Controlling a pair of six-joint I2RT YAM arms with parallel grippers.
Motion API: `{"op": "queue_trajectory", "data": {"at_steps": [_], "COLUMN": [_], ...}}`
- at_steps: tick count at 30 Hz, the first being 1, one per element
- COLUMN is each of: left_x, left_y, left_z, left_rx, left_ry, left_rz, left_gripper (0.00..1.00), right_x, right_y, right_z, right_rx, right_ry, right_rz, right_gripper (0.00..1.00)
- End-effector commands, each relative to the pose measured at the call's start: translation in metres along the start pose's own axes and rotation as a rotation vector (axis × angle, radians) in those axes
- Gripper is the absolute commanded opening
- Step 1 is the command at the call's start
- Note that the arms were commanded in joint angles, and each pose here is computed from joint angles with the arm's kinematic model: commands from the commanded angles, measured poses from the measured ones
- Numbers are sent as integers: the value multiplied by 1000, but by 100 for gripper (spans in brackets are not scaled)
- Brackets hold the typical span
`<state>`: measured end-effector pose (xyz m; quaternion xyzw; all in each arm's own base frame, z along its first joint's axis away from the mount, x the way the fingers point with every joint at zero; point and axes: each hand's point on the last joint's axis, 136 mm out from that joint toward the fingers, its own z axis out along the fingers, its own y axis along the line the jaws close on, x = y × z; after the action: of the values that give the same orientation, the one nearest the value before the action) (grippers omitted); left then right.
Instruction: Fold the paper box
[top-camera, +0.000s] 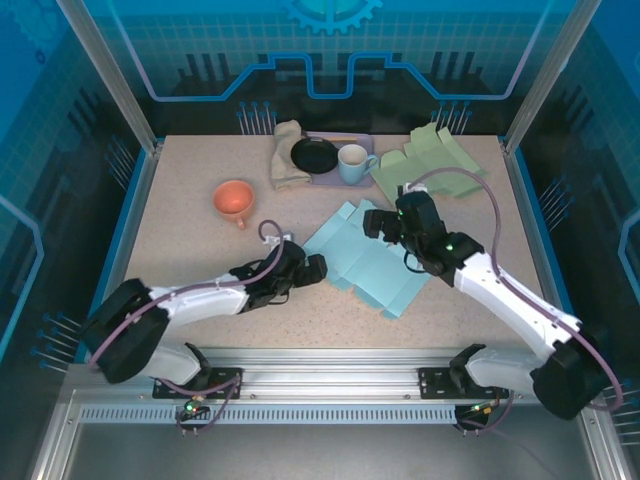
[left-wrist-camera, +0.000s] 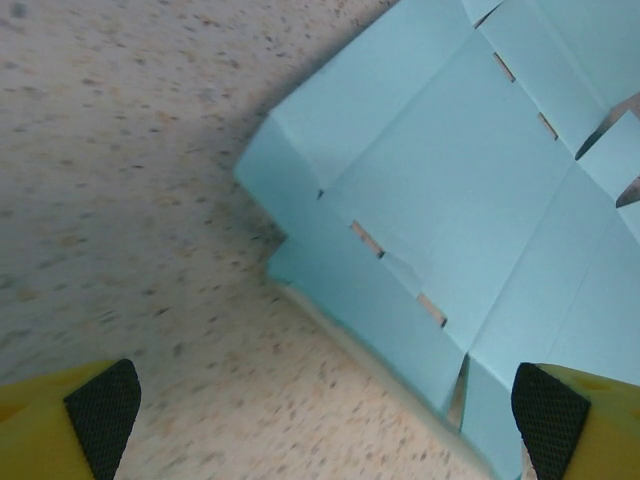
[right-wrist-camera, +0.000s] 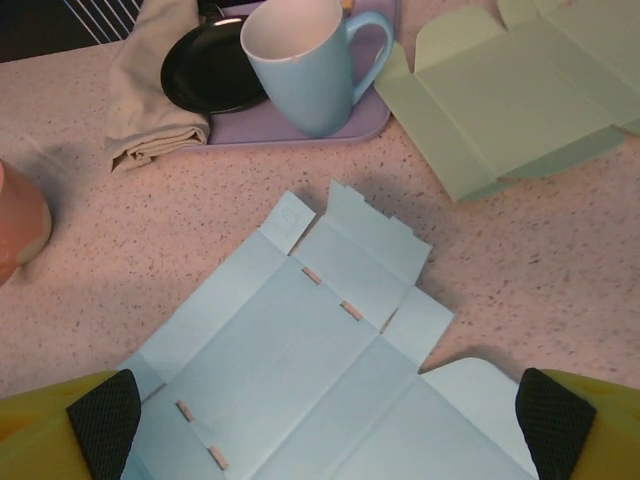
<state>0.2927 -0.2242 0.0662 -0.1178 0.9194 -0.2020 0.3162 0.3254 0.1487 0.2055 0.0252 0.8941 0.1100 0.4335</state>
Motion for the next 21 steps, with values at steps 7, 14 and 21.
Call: {"op": "queue_trajectory", "data": {"at_steps": [7, 14, 21], "left_x": [-4, 3, -12], "left_y": [-22, -17, -11], "left_z": [29, 41, 34], "left_rx": [-21, -67, -120], "left_ry": [-13, 9, -52], "left_rz": [-92, -108, -53], "left_gripper": [89, 63, 42], "right_x": [55, 55, 53], "right_y": [-7, -7, -6], "right_z": [18, 15, 9], "right_rx": [-46, -49, -66], "right_ry": [126, 123, 103], "right_rz": [-153, -160, -168], "right_gripper": [99, 99, 98]}}
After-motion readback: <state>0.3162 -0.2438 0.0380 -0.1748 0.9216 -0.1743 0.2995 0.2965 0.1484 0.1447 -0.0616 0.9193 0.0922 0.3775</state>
